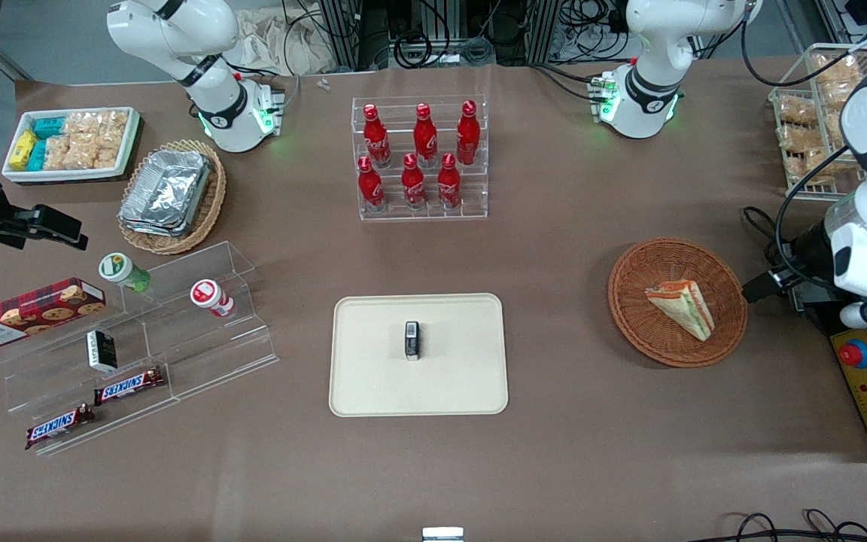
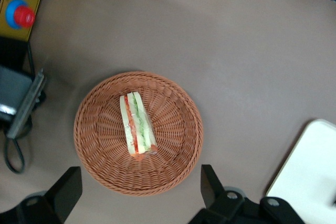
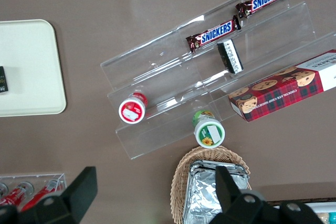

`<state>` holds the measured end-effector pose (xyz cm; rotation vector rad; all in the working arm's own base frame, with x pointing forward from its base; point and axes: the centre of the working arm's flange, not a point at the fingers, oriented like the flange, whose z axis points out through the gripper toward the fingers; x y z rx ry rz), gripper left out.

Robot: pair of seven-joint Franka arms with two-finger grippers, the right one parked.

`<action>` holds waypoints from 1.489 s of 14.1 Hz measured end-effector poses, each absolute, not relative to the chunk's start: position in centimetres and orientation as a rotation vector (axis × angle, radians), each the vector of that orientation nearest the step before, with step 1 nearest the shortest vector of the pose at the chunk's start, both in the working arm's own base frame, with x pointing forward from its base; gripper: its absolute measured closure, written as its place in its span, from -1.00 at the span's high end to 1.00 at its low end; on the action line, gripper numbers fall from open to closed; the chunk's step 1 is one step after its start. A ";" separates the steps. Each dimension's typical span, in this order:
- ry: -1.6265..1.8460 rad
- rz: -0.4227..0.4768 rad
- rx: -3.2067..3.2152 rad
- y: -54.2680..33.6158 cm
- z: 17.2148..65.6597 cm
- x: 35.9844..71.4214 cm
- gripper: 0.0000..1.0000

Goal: Place sandwich from basket to tray
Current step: 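Move the left gripper down over the wrapped sandwich in the wicker basket, then close the left gripper on the sandwich's crust edge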

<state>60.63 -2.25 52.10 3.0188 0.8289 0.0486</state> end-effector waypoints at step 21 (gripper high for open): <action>1.680 -0.079 2.683 -2.3 28.6 55.7 1.00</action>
